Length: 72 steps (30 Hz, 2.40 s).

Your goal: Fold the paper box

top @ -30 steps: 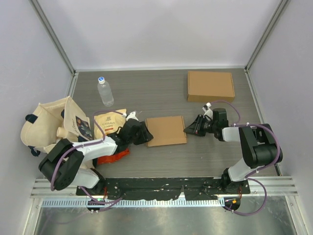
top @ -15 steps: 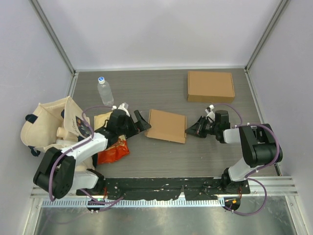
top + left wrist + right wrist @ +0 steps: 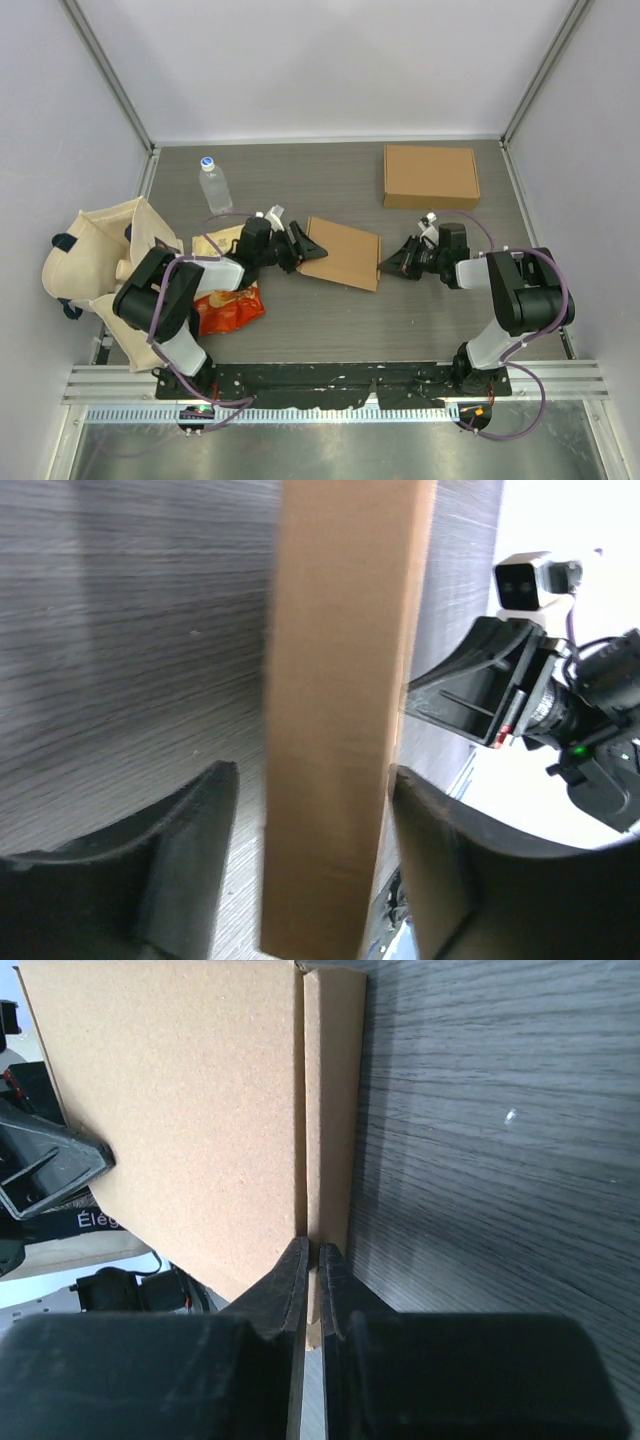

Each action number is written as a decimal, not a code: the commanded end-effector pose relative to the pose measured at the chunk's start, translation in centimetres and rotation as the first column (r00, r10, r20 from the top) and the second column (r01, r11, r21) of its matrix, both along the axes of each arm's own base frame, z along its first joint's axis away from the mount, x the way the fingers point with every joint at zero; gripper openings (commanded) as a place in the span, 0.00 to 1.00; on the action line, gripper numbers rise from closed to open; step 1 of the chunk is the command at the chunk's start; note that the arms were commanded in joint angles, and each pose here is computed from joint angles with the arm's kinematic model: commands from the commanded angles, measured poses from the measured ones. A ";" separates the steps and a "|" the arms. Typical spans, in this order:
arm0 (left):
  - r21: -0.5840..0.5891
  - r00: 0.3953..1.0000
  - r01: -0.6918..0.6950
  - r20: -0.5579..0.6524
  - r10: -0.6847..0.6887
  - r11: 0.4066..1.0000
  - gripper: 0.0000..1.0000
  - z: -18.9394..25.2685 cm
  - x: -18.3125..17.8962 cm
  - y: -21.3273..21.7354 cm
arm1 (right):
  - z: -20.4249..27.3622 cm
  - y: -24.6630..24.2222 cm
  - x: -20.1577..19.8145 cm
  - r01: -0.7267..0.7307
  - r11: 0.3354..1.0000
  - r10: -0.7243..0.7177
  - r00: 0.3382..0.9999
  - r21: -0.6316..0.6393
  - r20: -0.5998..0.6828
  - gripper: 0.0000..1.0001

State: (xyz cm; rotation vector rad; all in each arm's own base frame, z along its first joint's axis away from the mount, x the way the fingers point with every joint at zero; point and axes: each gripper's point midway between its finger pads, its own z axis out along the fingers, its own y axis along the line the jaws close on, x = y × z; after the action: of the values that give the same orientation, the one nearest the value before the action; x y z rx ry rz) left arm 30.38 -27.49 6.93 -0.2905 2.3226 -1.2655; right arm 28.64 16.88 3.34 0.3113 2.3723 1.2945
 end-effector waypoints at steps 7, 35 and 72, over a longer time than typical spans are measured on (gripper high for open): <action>-0.111 0.998 -0.067 -0.020 0.065 0.992 0.46 4.6 0.1 -0.1 | 3.1 -3.4 1.0 0.059 0.925 -0.031 0.996 -0.375 0.079 0.53; -0.219 0.825 -0.262 -0.556 0.100 0.940 0.21 9.9 -8.7 2.4 | 15.3 14.0 -10.4 0.217 0.415 0.796 0.384 -0.884 0.468 0.79; -0.324 0.825 -0.254 -0.565 0.029 0.911 0.09 12.6 -9.7 2.3 | 14.7 11.9 -7.9 0.276 0.490 0.779 0.285 -0.827 0.558 0.69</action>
State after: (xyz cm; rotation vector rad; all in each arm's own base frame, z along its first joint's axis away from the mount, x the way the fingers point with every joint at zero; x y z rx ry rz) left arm 21.14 -25.02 17.20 -1.1554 2.4296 -1.6481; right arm 20.04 28.16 17.04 -1.1031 1.6309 0.0169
